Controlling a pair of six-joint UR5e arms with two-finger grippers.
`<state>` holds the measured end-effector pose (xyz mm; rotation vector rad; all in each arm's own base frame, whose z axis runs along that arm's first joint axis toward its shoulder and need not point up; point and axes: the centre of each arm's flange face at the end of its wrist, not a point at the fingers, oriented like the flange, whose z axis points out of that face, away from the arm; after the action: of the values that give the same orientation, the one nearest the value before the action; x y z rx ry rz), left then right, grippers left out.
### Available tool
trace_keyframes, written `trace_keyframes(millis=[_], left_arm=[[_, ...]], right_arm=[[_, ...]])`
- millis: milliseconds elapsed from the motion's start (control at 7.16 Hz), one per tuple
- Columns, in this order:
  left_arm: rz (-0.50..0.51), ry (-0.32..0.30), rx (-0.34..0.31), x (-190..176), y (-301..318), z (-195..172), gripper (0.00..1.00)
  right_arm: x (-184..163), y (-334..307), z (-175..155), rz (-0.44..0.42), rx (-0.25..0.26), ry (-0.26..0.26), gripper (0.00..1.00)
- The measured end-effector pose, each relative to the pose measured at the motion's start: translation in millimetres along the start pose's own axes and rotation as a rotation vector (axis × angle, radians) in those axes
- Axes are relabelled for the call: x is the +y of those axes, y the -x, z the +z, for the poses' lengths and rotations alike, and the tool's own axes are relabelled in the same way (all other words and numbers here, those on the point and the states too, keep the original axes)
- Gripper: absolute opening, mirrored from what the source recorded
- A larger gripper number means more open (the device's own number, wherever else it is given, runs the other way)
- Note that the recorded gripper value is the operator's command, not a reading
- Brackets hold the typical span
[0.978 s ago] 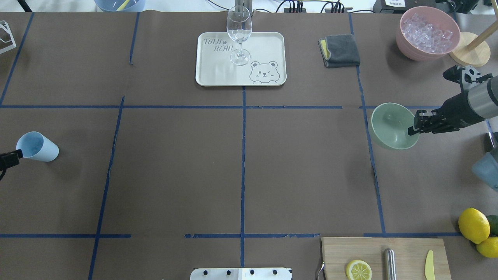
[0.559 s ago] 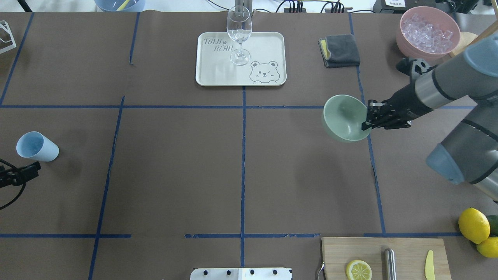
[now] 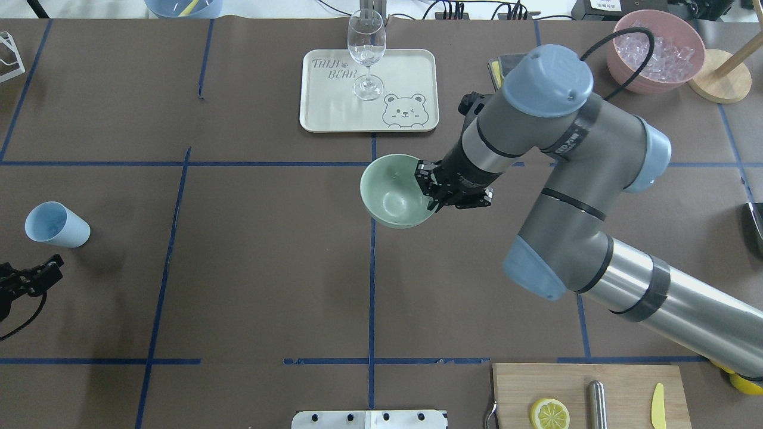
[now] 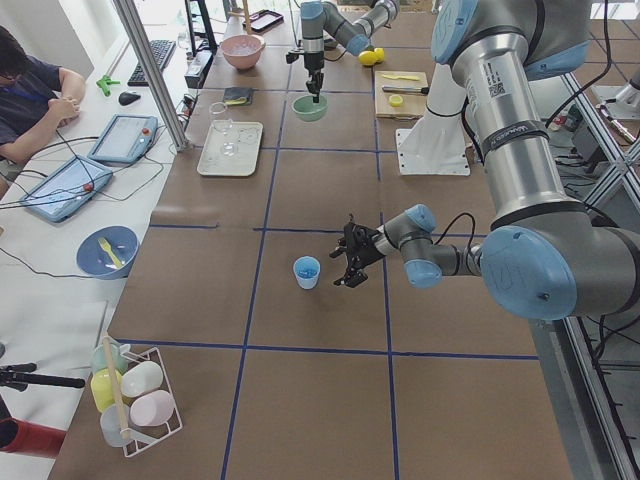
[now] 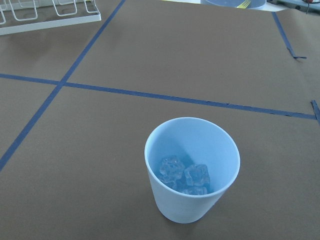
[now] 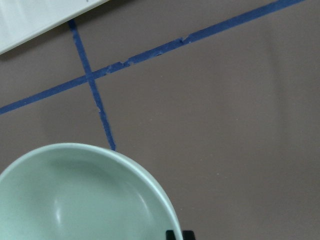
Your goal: Pour ice into bowl
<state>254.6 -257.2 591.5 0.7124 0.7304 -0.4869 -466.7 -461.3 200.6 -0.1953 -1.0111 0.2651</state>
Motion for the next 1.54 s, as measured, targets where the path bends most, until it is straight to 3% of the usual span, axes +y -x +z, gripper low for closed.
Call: trace_keyframes(millis=[699,1118,1537], left_arm=[[0.022,-0.211,-0.003,11,-4,32,0.99],[0.045,-0.265,-0.017,24,-4,52,0.99],[0.070,-0.277,-0.012,35,-19,65,0.99]], right_arm=[[36,142,78,0.058,0.084,0.006,0.00],[42,175,95,0.076,0.112,0.013,0.00],[45,193,111,0.077,0.126,0.017,0.00]])
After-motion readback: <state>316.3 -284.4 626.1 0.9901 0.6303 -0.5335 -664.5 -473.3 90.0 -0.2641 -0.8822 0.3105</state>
